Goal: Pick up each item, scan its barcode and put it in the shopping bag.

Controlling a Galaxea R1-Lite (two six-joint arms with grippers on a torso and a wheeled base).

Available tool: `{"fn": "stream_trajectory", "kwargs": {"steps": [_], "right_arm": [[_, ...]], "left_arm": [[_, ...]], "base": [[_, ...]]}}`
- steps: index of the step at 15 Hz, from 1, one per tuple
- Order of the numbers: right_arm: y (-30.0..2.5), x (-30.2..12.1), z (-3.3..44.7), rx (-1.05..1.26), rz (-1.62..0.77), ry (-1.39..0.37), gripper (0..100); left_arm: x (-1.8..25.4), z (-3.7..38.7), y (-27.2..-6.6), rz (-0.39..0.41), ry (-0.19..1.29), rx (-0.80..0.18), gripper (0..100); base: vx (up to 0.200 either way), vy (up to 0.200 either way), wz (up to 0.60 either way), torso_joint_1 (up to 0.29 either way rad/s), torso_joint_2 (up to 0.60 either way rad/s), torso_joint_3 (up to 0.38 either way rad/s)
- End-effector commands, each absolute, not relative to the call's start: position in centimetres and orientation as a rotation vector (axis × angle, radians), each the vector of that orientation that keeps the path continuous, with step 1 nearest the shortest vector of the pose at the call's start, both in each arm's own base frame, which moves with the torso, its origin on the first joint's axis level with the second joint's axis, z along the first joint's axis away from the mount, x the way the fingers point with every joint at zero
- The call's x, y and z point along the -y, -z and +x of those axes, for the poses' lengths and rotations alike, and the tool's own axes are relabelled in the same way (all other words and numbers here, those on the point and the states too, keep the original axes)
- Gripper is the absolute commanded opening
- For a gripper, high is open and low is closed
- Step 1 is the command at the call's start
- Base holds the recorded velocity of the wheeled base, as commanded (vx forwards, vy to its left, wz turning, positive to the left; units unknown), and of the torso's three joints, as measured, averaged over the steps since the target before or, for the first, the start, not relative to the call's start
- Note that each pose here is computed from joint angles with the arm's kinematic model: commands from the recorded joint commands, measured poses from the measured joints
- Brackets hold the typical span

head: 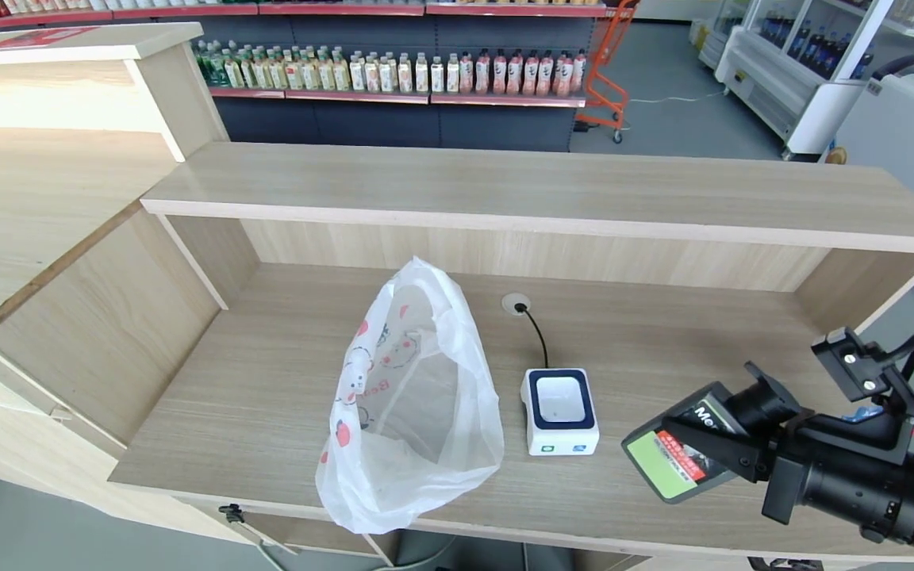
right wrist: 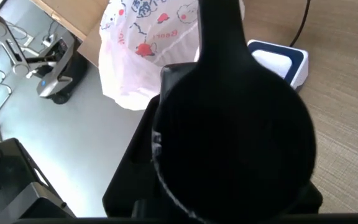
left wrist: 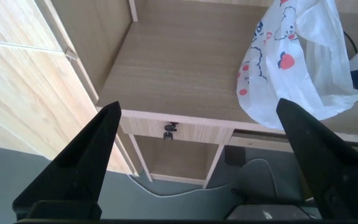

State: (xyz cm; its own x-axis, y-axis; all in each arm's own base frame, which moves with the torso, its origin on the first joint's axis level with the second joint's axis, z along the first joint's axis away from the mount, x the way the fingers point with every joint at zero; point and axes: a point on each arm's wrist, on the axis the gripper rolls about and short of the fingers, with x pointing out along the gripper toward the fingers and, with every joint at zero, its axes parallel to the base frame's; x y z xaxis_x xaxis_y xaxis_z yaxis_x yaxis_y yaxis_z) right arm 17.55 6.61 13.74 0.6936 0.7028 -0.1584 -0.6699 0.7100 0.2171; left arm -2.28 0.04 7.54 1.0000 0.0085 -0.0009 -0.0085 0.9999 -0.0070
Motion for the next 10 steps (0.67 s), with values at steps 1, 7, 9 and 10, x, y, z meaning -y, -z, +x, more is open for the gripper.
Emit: {"fn": "stream_trajectory", "kwargs": {"steps": [1,7,9,10], "right_arm": [[-13.9,-6.6,17.6,-0.226,0.146,-0.772,0],[-14.4,-6.7,17.8,-0.207,0.146,-0.774,0],[-14.5,-6.9,18.4,-0.206,0.144,-0.774,0],[-14.6,-7.1,19.1,-0.203,0.144,-0.773,0]], "left_arm": [[0.0,-2.3,-7.5,-0.008,-0.009,0.000,100],[0.0,-2.3,-7.5,-0.005,-0.009,0.000,100],[0.0,-2.3,-7.5,-0.003,-0.009,0.000,100],[0.0,-2.3,-7.5,-0.008,-0.009,0.000,100]], "base": [[0.000,0.200,0.00,-0.012,0.00,0.002],[0.000,0.200,0.00,0.007,0.01,0.002],[0.000,0.200,0.00,0.000,0.00,0.005],[0.000,0.200,0.00,0.002,0.00,0.007]]}}
